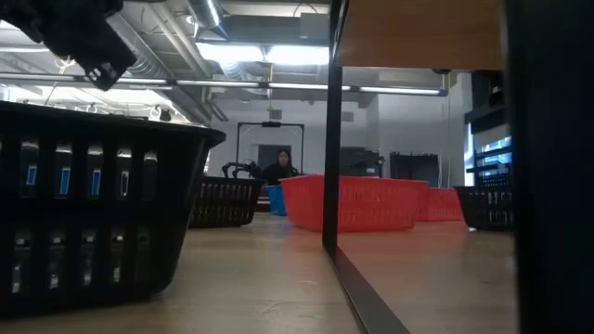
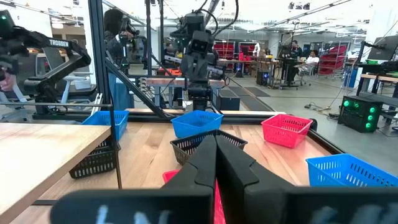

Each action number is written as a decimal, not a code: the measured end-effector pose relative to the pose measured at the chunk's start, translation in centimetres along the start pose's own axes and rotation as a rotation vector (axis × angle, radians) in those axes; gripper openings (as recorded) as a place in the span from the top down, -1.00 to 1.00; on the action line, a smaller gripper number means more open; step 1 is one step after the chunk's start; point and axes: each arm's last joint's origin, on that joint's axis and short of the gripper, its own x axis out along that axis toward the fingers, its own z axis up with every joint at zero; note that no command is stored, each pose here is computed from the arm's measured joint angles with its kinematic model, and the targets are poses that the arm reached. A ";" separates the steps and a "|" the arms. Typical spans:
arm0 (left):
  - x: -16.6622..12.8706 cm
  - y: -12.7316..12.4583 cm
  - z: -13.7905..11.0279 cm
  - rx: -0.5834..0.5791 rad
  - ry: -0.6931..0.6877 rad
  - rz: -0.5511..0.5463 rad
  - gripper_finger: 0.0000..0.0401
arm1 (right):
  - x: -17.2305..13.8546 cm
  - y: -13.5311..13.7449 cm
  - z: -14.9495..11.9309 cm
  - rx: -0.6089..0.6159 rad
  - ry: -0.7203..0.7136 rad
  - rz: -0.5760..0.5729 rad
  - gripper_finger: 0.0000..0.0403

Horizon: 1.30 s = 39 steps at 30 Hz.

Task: Stack baskets on shelf by color
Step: Put the top left black bin on the shelf

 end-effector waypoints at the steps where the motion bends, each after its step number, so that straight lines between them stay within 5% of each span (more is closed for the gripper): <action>1: 0.1 0.0 -0.1 -0.026 0.025 -0.019 1.00 | 0.0 0.0 0.0 0.000 0.000 0.000 0.97; 7: 0.6 -0.3 -0.7 -0.199 0.153 -0.120 1.00 | 0.0 0.0 0.1 0.017 -0.009 0.000 0.97; 12: 0.6 -0.3 -0.5 -0.308 0.123 -0.095 1.00 | 0.0 0.0 0.1 -0.027 -0.006 0.000 0.97; 20: 0.7 -0.3 0.2 -0.507 0.020 -0.033 1.00 | 0.0 0.0 0.1 0.096 -0.009 0.002 0.97; 24: 0.7 -0.2 0.4 -0.513 -0.009 -0.020 1.00 | 0.0 0.0 0.1 0.102 -0.008 0.017 0.97; 28: 0.7 -0.1 0.5 -0.531 -0.051 0.029 1.00 | -0.1 0.3 0.8 -0.017 -0.019 0.106 0.97; 35: 0.3 -0.7 2.9 -0.397 -0.300 -0.042 1.00 | -1.0 0.2 5.4 -0.081 0.048 0.063 0.97; 39: 0.4 -1.0 4.0 -0.327 -0.260 0.033 1.00 | -1.2 0.2 8.4 -0.083 0.148 0.056 0.97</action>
